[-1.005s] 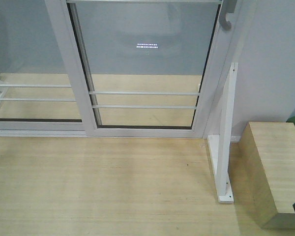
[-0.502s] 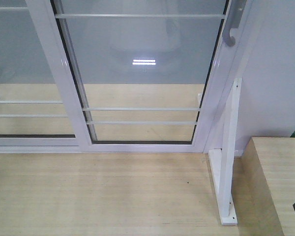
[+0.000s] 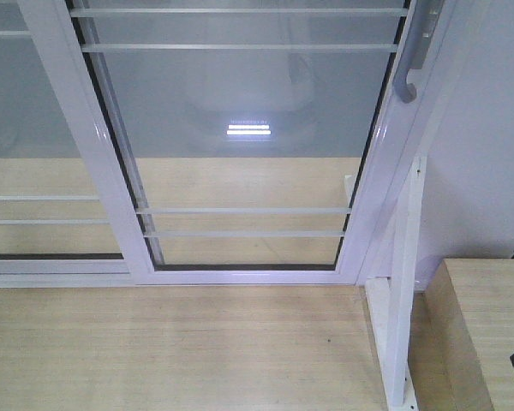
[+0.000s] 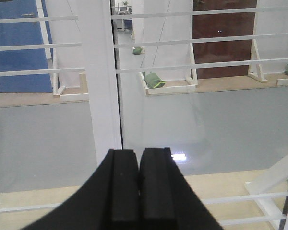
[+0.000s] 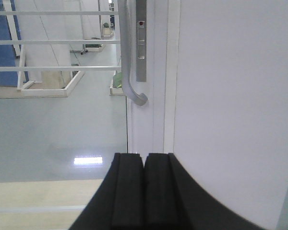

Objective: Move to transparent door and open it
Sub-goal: 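Drive up to the door, bringing the right gripper near the grey handle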

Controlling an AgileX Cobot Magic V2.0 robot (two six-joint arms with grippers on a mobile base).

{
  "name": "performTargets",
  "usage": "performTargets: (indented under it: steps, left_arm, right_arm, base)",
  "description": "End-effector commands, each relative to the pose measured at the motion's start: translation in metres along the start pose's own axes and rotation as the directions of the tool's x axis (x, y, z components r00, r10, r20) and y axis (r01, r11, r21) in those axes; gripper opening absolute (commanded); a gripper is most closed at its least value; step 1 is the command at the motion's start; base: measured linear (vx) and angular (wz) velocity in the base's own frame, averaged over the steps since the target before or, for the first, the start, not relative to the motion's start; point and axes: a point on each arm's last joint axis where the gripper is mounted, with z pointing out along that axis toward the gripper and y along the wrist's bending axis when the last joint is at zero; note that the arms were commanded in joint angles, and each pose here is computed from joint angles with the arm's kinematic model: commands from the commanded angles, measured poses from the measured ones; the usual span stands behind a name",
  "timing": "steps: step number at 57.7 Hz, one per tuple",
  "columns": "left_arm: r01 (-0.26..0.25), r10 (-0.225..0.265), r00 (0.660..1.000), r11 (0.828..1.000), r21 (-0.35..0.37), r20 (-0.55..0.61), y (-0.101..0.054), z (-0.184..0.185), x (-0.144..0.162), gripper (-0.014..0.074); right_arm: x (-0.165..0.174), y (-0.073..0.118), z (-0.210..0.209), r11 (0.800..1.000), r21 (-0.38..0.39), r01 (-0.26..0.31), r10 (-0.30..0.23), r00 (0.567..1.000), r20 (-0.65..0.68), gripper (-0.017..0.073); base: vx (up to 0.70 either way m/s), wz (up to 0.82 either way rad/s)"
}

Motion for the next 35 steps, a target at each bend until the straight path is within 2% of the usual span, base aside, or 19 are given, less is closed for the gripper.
performTargets:
  steps: [1, 35]
  left_arm:
    - [0.009, -0.010, 0.997, 1.000, 0.009, 0.083, -0.0007, -0.0006, -0.0032, -0.0006]
    - [0.009, -0.010, 0.997, 1.000, 0.009, 0.083, -0.0007, -0.0006, -0.0032, -0.0006]
  right_arm:
    - [-0.0070, 0.0001, -0.0013, 1.000, 0.001, 0.012, -0.012, 0.995, 0.095, -0.0006]
    - [-0.0070, 0.0001, -0.0013, 1.000, 0.001, 0.012, -0.012, 0.995, 0.095, -0.0006]
  base:
    - [0.14, 0.00]
    - [0.09, 0.00]
